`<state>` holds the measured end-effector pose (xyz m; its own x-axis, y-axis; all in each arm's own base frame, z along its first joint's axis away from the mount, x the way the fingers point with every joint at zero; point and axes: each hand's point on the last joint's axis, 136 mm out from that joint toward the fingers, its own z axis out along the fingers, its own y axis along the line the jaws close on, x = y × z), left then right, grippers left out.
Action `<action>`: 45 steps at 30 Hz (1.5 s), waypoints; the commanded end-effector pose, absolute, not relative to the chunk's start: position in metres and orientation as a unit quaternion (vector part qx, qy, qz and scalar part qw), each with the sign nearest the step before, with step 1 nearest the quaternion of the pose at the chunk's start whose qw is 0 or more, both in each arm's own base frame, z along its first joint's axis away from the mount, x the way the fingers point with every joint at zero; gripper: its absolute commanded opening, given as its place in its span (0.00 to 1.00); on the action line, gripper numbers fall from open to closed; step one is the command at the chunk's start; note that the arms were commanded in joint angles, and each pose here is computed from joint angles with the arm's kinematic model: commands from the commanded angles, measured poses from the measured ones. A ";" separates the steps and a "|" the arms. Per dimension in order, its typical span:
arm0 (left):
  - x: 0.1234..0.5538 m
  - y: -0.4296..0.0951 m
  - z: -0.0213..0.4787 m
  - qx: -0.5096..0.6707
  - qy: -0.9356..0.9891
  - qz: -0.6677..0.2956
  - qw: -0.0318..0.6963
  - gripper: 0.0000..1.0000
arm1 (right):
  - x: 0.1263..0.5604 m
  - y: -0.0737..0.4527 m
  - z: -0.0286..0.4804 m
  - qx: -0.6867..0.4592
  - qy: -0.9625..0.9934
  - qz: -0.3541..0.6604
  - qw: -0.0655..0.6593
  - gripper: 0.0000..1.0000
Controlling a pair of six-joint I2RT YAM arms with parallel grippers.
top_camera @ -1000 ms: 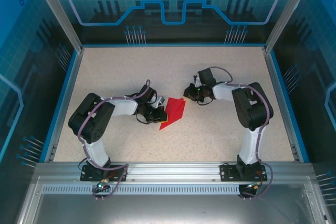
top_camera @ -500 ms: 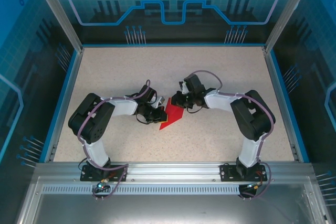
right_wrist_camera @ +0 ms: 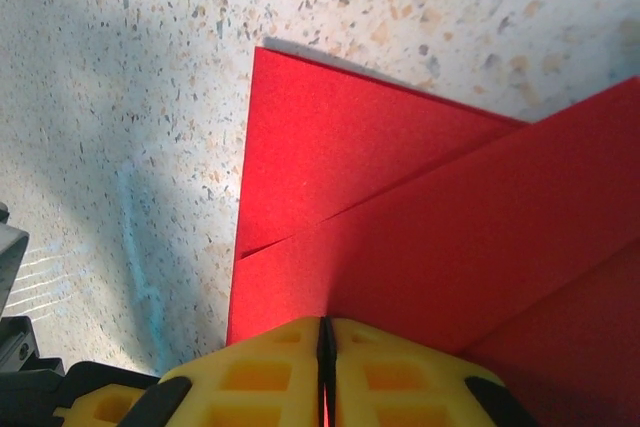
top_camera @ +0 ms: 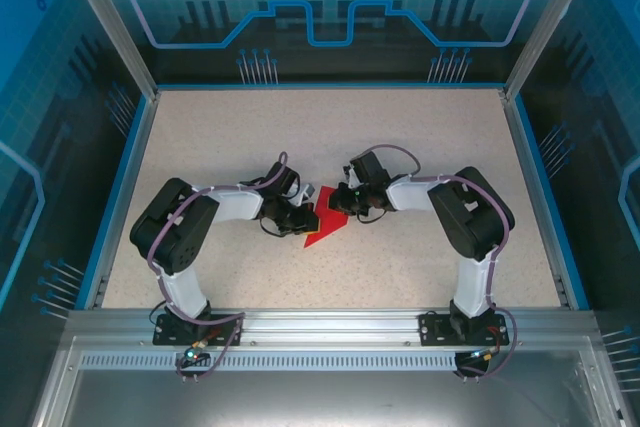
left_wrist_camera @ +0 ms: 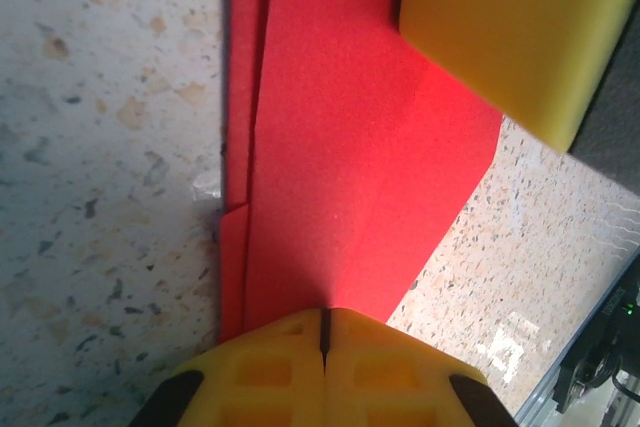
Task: Fold a paper plane with a square sheet of paper (pick it up from the middle)
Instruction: Fourth fold the wing at the center of the table.
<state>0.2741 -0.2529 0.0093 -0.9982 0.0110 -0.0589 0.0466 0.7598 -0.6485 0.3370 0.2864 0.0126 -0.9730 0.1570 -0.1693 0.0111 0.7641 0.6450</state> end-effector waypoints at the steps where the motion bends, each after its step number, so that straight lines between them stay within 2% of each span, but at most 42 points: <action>1: 0.229 -0.219 -0.043 -0.002 0.970 -0.237 -0.046 0.00 | 0.355 0.257 0.002 0.072 0.942 0.307 0.115 0.11; 14: 0.241 -0.237 -0.007 0.015 0.961 -0.275 -0.021 0.03 | 0.365 0.243 0.054 0.056 0.940 0.297 0.156 0.15; 21: 0.259 -0.248 0.039 0.032 0.953 -0.301 0.027 0.16 | 0.332 0.237 0.072 0.061 0.940 0.295 0.161 0.23; 24: 0.269 -0.249 0.058 0.035 0.949 -0.308 0.049 0.24 | 0.313 0.235 0.066 0.080 0.941 0.292 0.149 0.28; 27: 0.279 -0.245 0.069 0.035 0.950 -0.303 0.071 0.26 | 0.292 0.239 0.055 0.087 0.942 0.296 0.131 0.30; 35: 0.295 -0.232 0.054 0.038 0.959 -0.273 0.065 0.32 | 0.270 0.252 0.040 0.105 0.944 0.293 0.111 0.38; 45: 0.298 -0.235 0.038 0.040 0.963 -0.263 0.041 0.38 | 0.271 0.261 0.029 0.124 0.936 0.314 0.098 0.39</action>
<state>0.2940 -0.2361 0.0391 -0.9942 0.0346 -0.1017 0.0829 0.8491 -0.5216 0.2726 0.2544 0.0334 -0.9501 0.2850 -0.1267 0.1573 0.7886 0.5945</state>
